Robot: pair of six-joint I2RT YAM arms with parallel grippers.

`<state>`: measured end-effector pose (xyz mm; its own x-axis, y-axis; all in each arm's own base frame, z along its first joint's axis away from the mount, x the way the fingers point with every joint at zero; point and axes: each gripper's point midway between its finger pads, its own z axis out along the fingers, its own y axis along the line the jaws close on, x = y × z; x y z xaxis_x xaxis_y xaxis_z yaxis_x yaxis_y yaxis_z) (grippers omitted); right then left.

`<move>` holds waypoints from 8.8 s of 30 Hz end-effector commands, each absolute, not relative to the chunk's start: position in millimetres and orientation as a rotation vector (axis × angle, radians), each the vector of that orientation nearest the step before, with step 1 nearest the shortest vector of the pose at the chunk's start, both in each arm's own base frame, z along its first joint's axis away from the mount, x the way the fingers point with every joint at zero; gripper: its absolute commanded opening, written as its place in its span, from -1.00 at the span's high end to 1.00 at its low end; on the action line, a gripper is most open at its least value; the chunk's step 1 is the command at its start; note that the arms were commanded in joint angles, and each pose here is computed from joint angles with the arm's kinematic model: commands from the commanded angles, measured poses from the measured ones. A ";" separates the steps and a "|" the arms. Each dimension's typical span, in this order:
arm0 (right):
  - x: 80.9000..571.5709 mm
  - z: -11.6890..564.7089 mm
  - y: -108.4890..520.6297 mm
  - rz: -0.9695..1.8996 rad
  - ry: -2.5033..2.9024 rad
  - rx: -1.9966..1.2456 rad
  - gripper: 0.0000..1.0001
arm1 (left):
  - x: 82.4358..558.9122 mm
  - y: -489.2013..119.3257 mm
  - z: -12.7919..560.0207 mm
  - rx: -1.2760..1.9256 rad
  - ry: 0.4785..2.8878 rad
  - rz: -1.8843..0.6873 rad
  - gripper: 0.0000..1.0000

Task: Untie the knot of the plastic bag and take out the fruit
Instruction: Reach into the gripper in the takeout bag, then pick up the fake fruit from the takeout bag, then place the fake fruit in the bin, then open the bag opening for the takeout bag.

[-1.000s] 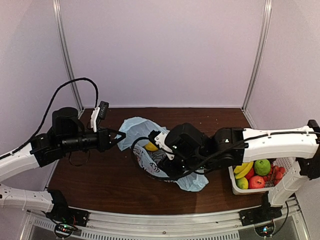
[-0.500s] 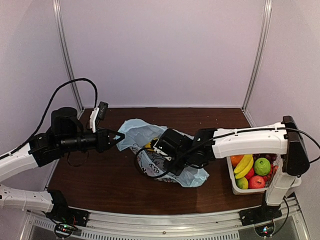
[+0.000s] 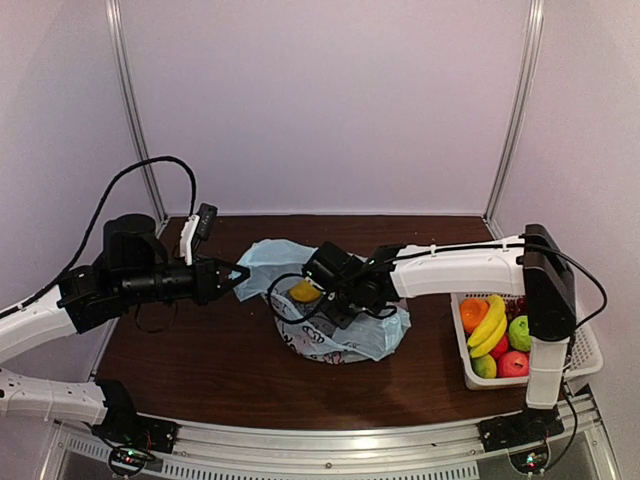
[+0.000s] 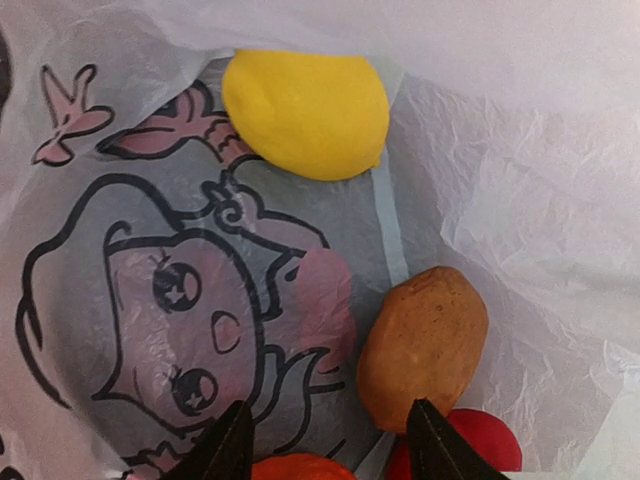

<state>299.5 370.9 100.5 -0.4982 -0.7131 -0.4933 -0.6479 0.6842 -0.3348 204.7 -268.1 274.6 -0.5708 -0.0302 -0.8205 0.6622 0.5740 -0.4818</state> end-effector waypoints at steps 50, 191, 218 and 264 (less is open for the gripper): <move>405.9 93.3 355.8 0.061 2.253 -0.811 0.20 | 208.1 -265.0 290.9 0.490 1.935 -1.030 1.00; 268.3 332.1 174.1 0.703 1.931 -0.041 -0.51 | 233.1 -269.1 280.7 0.360 1.965 -1.062 1.00; 284.2 255.6 370.8 0.484 2.101 -0.323 -0.05 | 236.0 -258.3 274.3 0.282 1.995 -1.035 1.00; 271.1 122.0 399.0 0.369 2.271 -0.632 -0.20 | 181.9 -274.1 296.5 0.598 1.871 -1.264 1.00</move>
